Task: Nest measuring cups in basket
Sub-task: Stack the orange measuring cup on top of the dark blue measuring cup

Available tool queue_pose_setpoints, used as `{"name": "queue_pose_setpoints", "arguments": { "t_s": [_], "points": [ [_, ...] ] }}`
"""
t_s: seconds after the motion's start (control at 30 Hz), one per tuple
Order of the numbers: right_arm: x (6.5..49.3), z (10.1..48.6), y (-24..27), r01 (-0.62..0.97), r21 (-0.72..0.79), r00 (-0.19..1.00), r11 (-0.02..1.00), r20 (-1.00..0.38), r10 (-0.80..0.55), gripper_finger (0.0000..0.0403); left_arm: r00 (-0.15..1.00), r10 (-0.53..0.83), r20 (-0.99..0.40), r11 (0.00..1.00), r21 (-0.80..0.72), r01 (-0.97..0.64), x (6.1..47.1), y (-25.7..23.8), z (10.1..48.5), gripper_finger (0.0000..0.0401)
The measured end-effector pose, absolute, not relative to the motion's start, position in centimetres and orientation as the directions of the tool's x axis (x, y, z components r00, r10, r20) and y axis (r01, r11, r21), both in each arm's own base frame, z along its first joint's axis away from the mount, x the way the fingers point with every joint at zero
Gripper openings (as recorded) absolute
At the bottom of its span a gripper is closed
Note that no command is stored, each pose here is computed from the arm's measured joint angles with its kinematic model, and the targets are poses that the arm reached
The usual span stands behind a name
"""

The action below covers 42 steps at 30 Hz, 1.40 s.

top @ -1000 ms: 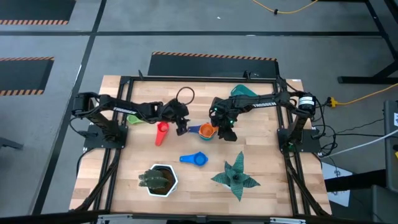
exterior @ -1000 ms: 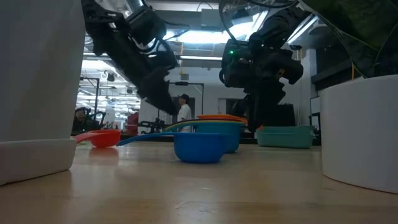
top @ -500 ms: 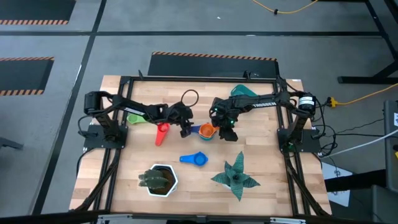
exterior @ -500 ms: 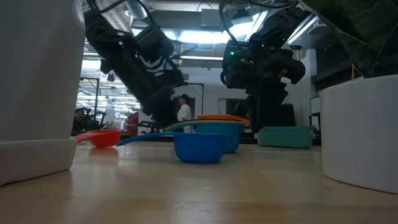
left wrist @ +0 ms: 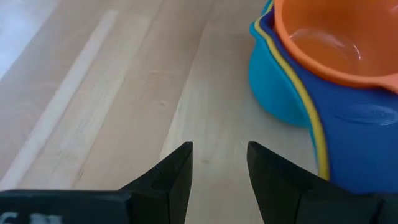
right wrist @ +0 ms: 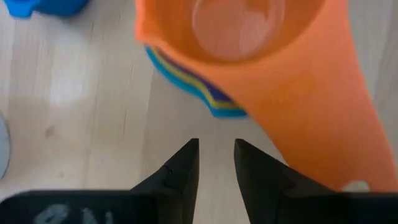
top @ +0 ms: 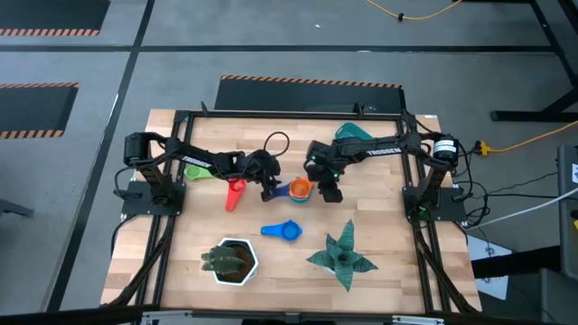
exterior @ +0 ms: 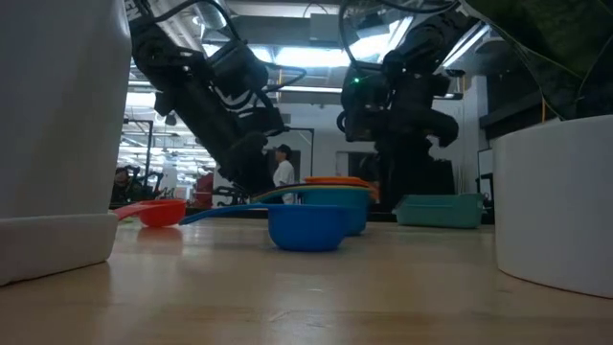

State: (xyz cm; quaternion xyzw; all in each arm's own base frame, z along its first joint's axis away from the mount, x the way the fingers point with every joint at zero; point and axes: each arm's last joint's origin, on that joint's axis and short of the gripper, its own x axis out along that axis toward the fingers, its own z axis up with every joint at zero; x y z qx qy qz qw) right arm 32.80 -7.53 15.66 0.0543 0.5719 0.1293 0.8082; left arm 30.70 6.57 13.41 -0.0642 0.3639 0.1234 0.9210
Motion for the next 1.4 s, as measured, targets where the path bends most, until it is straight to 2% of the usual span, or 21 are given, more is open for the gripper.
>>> {"name": "queue_pose_setpoints", "arguments": {
  "t_s": [0.23,0.4,0.83,1.4],
  "points": [
    [34.1,16.1,-7.9,-0.17,0.157,0.436,0.973,-0.873,0.217,0.0106,0.726,0.185,-0.662,0.961,-0.031,-0.273,30.9,6.6,13.6,0.0146],
    [34.5,16.3,-8.0,-0.176,0.135,0.476,0.975,-0.855,0.204,0.0106,0.755,0.191,-0.627,0.962,-0.033,-0.272,31.2,6.7,14.0,0.0146],
    [34.4,16.2,-8.0,-0.17,0.123,0.465,0.978,-0.865,0.19,0.0106,0.756,0.2,-0.623,0.96,-0.029,-0.278,31.2,6.7,14.0,0.0146],
    [32.8,17.5,-10.8,0.004,-0.095,0.409,0.996,-0.908,-0.088,0.0106,0.751,0.205,-0.628,0.959,-0.026,-0.283,31.0,6.8,14.3,0.0146]
  ]
}}
